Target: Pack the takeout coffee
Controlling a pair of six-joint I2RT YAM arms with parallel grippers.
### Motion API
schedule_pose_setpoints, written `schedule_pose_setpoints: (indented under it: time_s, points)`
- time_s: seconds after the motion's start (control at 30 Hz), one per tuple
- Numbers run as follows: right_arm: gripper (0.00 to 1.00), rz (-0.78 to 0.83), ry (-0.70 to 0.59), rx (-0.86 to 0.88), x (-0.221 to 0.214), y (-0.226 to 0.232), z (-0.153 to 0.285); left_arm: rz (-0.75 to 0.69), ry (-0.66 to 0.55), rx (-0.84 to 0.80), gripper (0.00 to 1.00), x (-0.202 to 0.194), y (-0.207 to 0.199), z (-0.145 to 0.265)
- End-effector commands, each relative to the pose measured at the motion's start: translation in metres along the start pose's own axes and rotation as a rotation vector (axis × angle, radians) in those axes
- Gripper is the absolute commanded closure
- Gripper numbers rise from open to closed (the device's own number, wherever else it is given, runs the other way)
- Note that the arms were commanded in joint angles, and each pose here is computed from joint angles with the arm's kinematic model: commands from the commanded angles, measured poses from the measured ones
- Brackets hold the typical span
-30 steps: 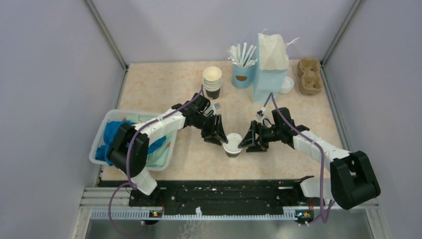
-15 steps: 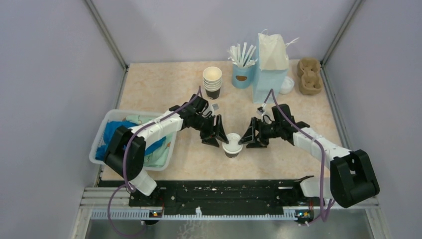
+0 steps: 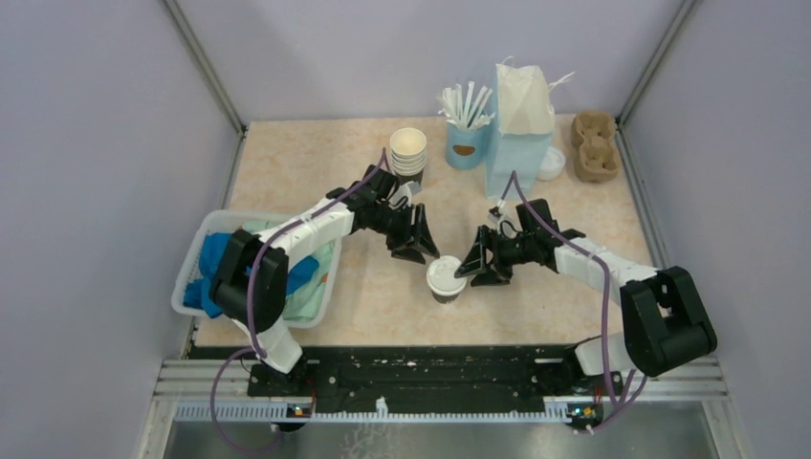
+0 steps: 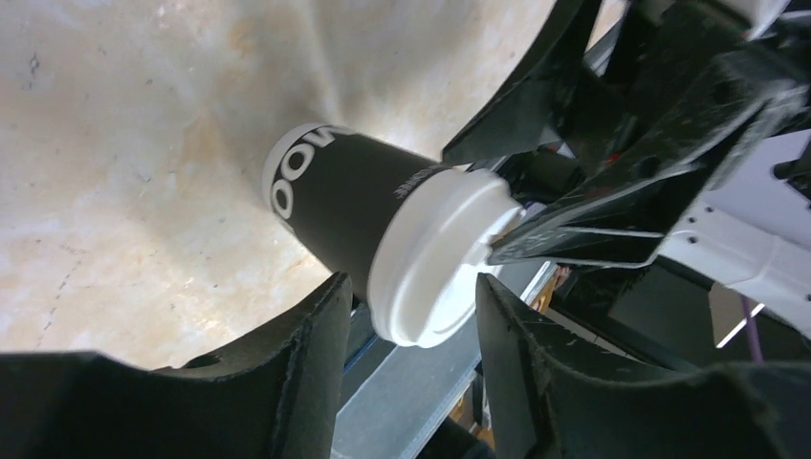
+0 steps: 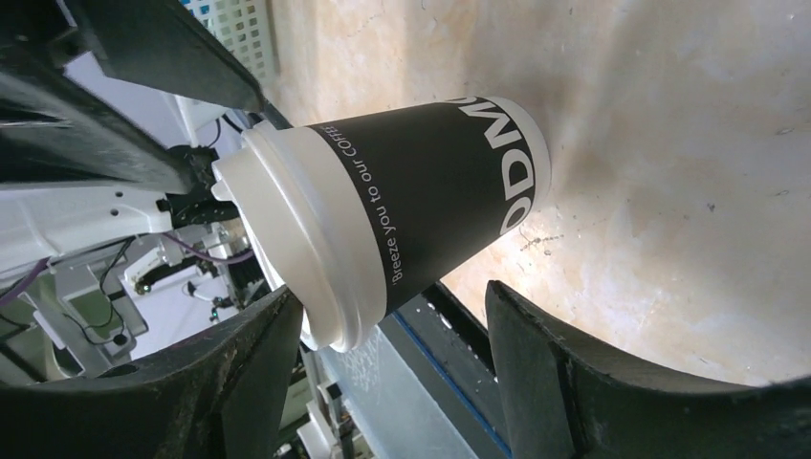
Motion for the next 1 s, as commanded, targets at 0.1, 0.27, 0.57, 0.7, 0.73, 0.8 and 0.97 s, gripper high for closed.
schedule_pose_setpoints:
  time_s: [0.1, 0.27, 0.57, 0.7, 0.73, 0.8, 0.97]
  points:
    - [0.34, 0.003, -0.01, -0.033, -0.007, -0.023, -0.013, 0.017, 0.063, 0.05, 0.52, -0.025, 0.042, -0.016]
    - [0.35, 0.025, -0.024, -0.114, 0.003, -0.027, -0.007, 0.031, 0.041, 0.086, 0.55, -0.031, 0.049, -0.011]
    - [0.09, 0.106, 0.001, -0.026, 0.004, 0.036, 0.017, 0.048, 0.01, -0.026, 0.37, -0.037, 0.013, 0.01]
    - [0.07, 0.066, -0.002, 0.016, -0.008, 0.033, 0.014, 0.036, -0.002, -0.058, 0.28, -0.031, 0.005, 0.01]
    - [0.08, 0.051, 0.007, 0.026, -0.011, 0.032, 0.011, 0.036, -0.001, -0.057, 0.27, -0.03, 0.006, 0.009]
    - [0.1, 0.048, 0.025, 0.042, -0.015, 0.031, 0.005, 0.033, 0.009, -0.065, 0.23, -0.028, 0.007, 0.004]
    - [0.21, 0.035, 0.046, 0.035, -0.021, 0.019, -0.007, 0.044, 0.055, -0.021, 0.37, -0.034, 0.025, -0.013]
Point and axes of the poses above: each gripper's point midway between its finger pads, its own z axis back along the fingers, its own y axis along the line the jaws close on, x = y × z, the point moved 4 cm from there along z, back along the fingers, and after that the axes turned 6 degrees about z, right-handed, at the moved point
